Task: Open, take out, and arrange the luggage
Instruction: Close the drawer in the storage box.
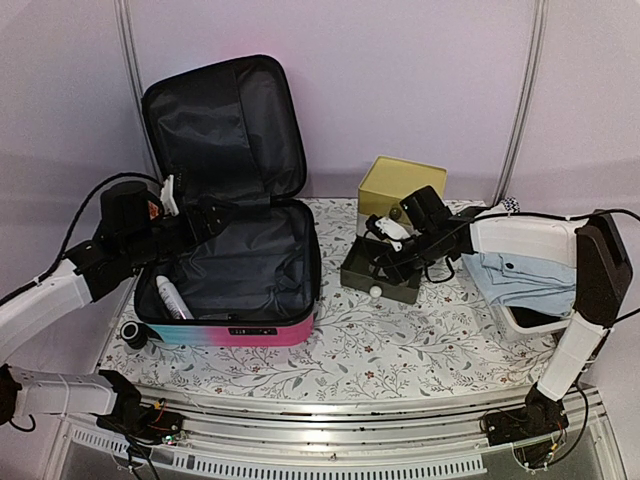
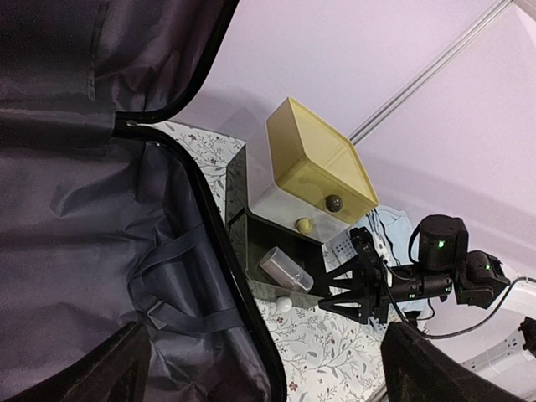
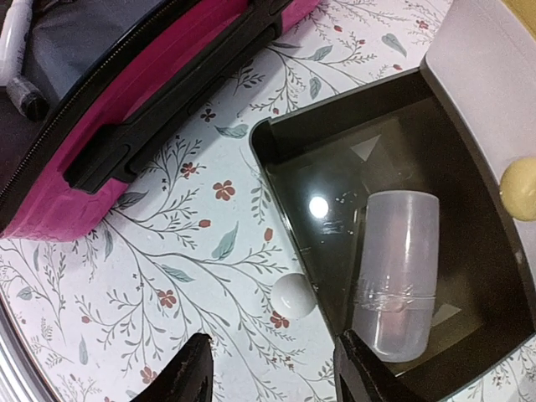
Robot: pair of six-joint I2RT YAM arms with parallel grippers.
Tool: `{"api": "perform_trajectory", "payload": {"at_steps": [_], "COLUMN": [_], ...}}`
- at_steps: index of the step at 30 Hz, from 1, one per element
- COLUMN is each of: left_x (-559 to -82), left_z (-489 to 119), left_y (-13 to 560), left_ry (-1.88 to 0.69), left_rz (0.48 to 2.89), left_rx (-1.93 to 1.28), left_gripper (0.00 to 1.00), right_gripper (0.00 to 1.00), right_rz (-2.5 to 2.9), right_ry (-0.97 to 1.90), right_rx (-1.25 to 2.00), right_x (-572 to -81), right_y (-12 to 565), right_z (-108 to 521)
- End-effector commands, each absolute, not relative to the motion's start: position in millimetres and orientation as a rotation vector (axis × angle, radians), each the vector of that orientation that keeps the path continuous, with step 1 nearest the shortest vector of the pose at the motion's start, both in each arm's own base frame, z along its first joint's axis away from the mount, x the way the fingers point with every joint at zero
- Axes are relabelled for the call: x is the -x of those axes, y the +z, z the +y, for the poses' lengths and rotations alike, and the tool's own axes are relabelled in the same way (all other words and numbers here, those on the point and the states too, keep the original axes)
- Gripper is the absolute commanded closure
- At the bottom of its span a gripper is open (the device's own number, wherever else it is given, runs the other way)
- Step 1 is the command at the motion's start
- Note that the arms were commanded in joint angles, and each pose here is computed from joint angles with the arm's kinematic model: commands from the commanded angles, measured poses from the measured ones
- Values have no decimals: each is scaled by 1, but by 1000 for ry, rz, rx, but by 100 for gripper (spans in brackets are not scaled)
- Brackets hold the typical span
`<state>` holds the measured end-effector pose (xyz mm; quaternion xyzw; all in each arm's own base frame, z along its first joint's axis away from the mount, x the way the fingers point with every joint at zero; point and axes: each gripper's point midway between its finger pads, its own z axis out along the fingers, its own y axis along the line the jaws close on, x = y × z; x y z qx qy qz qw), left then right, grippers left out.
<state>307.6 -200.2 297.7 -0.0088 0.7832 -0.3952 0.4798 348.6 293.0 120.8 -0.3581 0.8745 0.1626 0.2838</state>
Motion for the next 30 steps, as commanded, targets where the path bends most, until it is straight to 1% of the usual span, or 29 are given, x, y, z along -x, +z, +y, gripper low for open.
{"api": "perform_trajectory", "payload": {"at_steps": [1, 10, 15, 17, 19, 21, 22, 30], "left_x": [-311, -313, -314, -314, -314, -314, -314, -314], "left_z": [-204, -213, -215, -216, -217, -218, -219, -217], "left_y": [305, 296, 295, 295, 294, 295, 295, 297], "left_ry": [-978, -1002, -1010, -1014, -1018, -1022, -1024, -1014], "left_rz": [1886, 1920, 1926, 1929, 1932, 1933, 1934, 1932], "left_rx": [-16, -50, -57, -63, -62, -65, -67, -66], "left_gripper": [2, 2, 2, 2, 2, 2, 2, 2], "right_gripper": [50, 58, 66, 71, 79, 94, 96, 97], "right_rz": [2353, 2402, 2420, 2425, 2433, 2440, 2444, 2459], "right_ry": [535, 412, 340, 318, 299, 263, 237, -10], "right_rx": [1042, 1124, 1148, 1149, 1143, 1135, 1126, 1035], "right_x": [-330, -318, -317, -318, -319, -321, -323, -342], "right_y": [104, 71, 61, 59, 57, 55, 53, 48], "right_z": [309, 309, 304, 302, 300, 296, 294, 267]}}
